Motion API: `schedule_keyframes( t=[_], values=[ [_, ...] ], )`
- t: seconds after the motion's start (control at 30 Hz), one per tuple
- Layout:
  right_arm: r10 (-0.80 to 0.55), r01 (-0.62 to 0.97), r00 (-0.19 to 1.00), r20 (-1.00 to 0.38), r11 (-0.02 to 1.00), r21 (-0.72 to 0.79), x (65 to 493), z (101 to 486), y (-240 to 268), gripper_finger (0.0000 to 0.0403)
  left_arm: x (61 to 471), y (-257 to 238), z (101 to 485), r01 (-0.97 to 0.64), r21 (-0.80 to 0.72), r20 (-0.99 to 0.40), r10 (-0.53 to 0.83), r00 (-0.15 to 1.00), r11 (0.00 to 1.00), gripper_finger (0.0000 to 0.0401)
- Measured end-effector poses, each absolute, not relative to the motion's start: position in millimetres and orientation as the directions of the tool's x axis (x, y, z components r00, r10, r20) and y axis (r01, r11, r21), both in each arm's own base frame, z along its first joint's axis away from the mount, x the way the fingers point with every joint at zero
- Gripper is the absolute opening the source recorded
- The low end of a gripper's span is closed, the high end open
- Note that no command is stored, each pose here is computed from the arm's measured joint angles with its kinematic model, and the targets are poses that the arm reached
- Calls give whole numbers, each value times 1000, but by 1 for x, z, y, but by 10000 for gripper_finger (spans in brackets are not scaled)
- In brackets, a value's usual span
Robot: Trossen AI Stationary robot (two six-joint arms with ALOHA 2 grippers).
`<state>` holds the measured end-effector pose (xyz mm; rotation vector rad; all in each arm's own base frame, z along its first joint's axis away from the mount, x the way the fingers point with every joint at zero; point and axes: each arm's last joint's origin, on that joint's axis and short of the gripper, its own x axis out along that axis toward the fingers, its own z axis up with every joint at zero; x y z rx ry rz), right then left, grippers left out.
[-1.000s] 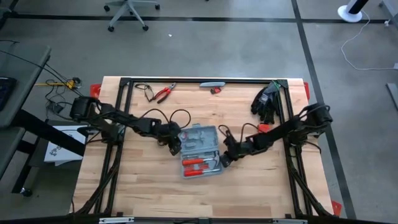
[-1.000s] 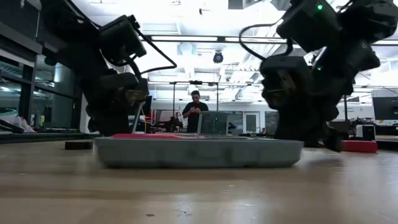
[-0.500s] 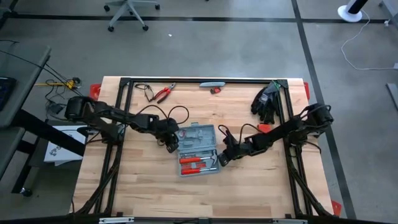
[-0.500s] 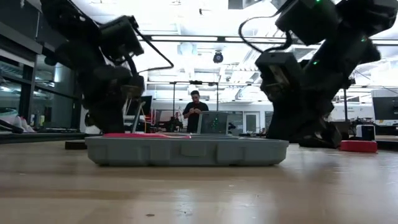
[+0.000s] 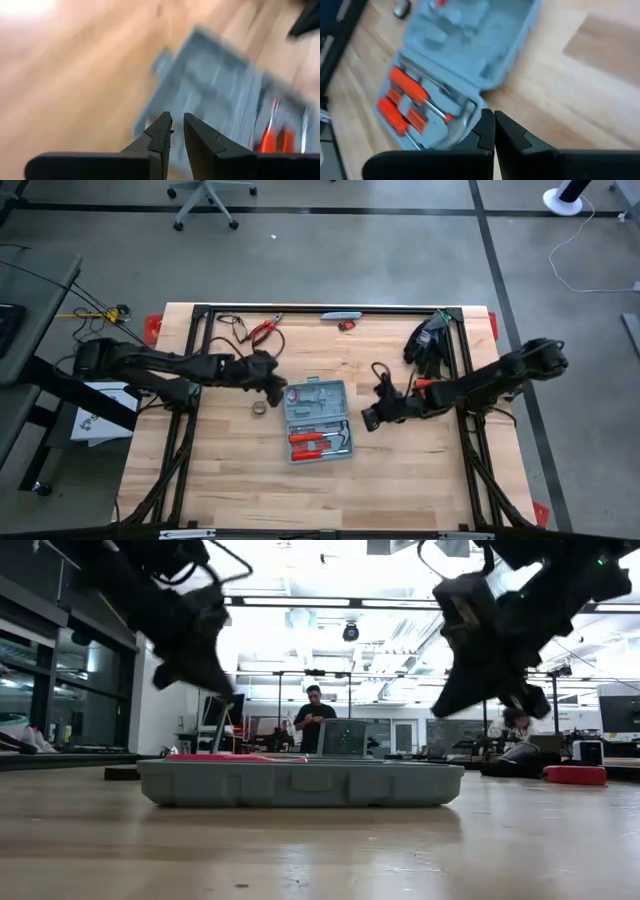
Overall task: Prefit tool cases
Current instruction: Put the orange hex key set into the gray tool case
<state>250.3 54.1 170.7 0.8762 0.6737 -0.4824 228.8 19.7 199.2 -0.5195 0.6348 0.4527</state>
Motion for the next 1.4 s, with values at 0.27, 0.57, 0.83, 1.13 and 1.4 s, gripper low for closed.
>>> schedule_keyframes(
  t=[0.27, 0.57, 0.83, 1.13, 1.4],
  values=[
    [-148, 569, 765, -627, 612, 549, 249, 203, 12, 0, 245, 31, 219, -491, -425, -427, 309, 850, 761, 46],
    [-119, 511, 762, -637, 715, 478, 240, 206, -73, 0, 249, 43, 212, -572, -477, -432, 388, 814, 667, 46],
    [-109, 580, 719, -686, 638, 507, 221, 198, -147, 0, 256, 49, 206, -584, -514, -429, 401, 809, 628, 46],
    [-91, 566, 607, -790, 747, 349, 281, 197, -209, 0, 258, 78, 189, -586, -400, -487, 378, 788, 705, 46],
    [-121, 597, 581, -805, 736, 320, 323, 179, -273, 0, 247, 109, 186, -548, -348, -504, 341, 793, 761, 46]
  ],
)
